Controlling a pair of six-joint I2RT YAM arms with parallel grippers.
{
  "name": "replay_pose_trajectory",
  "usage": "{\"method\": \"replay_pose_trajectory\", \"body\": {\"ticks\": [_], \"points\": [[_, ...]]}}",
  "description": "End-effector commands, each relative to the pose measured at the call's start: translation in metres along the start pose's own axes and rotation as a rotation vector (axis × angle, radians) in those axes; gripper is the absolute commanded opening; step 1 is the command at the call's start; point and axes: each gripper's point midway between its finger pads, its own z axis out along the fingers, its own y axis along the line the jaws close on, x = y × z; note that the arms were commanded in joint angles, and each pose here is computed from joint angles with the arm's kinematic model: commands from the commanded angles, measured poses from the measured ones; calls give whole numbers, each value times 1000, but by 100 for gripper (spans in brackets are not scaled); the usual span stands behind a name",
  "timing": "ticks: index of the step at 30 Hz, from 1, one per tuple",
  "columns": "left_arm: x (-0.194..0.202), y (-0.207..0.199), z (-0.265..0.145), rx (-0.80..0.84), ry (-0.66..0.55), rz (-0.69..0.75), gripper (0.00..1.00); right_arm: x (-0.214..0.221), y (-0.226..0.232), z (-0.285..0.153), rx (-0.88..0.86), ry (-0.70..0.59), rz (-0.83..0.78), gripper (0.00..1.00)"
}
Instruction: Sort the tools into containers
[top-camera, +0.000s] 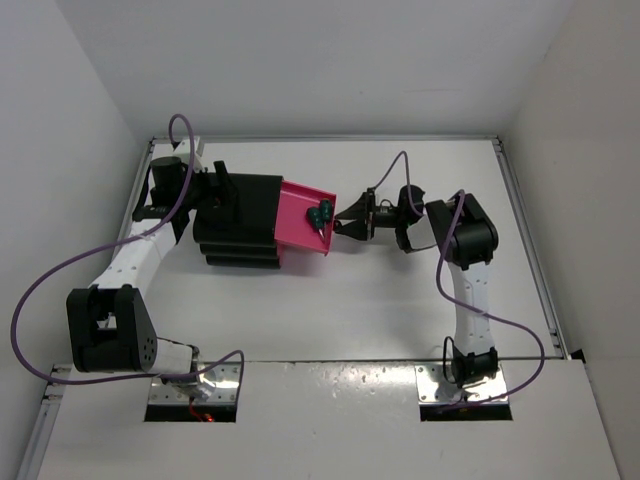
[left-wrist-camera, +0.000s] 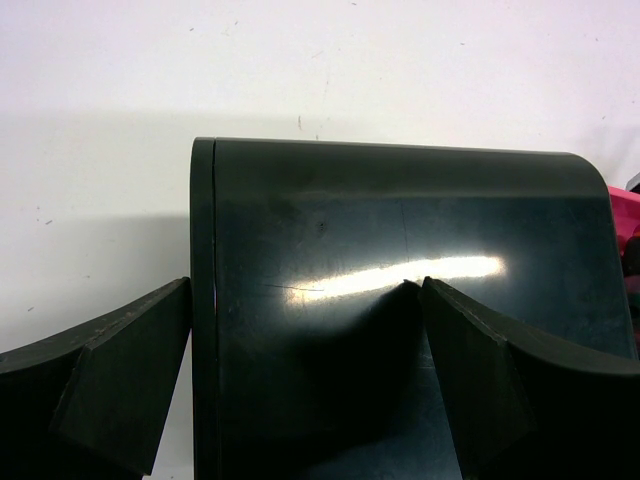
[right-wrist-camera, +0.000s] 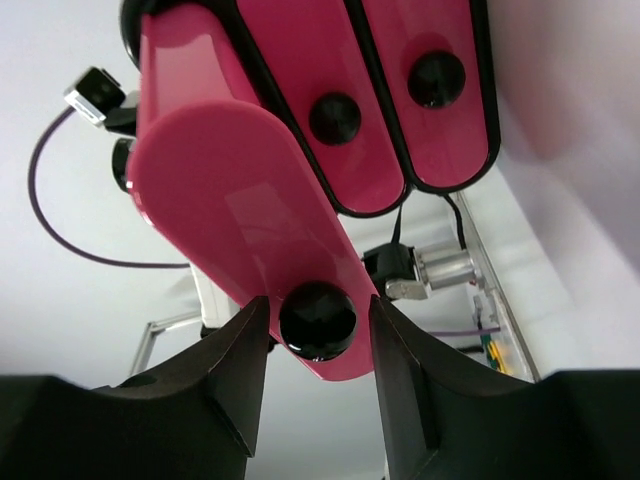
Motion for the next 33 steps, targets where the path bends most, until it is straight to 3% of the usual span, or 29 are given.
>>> {"method": "replay_pose_trajectory", "body": {"ticks": [1,7,11,14,19,25,33], "points": [[112,17,-10,-65,378,-5,100,30,37,1,-119,86,-345,45],[112,17,-10,-65,378,-5,100,36,37,-1,-116,85,-336,43],[112,17,-10,-65,378,-5,100,40,39,1,-118,95,-345,36],[112,17,-10,-65,378,-5,100,42,40,1,-124,97,-365,22],[112,17,-10,-65,378,-5,100,53,52,7,-146,127,-408,15],[112,17,-10,-65,378,-5,100,69,85,4,-171,132,-502,10],[112,17,-10,-65,378,-5,100,75,98,8,-148,116,-513,7]]}}
